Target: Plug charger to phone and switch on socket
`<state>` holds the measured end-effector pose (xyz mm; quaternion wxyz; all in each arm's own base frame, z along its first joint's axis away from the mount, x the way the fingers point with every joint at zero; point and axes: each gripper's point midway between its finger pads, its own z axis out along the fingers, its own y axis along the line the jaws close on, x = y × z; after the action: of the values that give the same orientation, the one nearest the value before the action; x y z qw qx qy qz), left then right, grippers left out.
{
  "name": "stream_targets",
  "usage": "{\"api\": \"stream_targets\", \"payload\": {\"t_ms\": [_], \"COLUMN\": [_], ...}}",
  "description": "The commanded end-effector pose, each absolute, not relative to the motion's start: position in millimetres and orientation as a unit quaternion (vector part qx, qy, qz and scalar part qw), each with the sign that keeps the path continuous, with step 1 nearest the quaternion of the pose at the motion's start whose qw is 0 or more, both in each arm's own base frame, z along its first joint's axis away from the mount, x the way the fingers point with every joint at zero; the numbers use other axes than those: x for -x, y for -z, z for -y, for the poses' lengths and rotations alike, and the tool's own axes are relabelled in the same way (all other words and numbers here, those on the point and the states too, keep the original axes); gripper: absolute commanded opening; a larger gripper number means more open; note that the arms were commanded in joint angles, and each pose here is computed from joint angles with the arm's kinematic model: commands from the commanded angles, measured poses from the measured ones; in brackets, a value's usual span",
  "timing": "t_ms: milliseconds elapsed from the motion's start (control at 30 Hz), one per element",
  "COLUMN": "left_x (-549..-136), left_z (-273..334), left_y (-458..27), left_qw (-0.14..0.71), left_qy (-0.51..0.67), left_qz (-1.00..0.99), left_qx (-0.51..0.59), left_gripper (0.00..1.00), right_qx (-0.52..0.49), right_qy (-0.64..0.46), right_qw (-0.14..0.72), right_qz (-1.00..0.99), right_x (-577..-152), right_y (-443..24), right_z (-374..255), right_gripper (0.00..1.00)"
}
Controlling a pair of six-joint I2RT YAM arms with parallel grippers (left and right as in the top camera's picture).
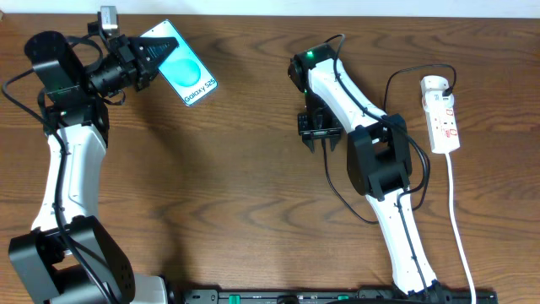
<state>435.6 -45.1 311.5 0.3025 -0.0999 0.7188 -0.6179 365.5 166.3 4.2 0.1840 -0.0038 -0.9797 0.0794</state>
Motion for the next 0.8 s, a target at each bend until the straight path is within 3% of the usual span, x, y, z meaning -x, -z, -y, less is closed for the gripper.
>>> {"api": "stream_targets", "payload": {"t_ms": [0,233,500,600,767], "left_x": [-433,-433,-433,-433,-432], "left_z": [47,47,47,47,47], "left_y": [-318,-318,-318,-318,-318], "left_qw": [0.307,0.307,0.31,0.311,0.309], "left_qy": [0.62,0.619,0.618,0.618,0.619], "left_qz": [-0.718,-0.718,-0.718,-0.718,-0.718], "left_qx": [0.082,0.082,0.079,0.078,0.076], "left_gripper": [0.07,0.07,0.08,0.07,0.07], "right_qx": [0.007,-0.001,0.005,0.014,0.011], "right_qy": [-0.097,-0.088,-0.036,-0.037,-0.09], "right_qw": [0.185,0.141,-0.085,-0.091,-0.078], "right_qz": [0.978,0.986,0.996,0.995,0.993], "right_x": [-363,-369,-412,-410,-399], "right_y": [-3,-41,-161,-166,-128], "right_z": [-163,-167,-175,-177,-178], "right_gripper": [0.45,0.46,0.5,0.51,0.5]}}
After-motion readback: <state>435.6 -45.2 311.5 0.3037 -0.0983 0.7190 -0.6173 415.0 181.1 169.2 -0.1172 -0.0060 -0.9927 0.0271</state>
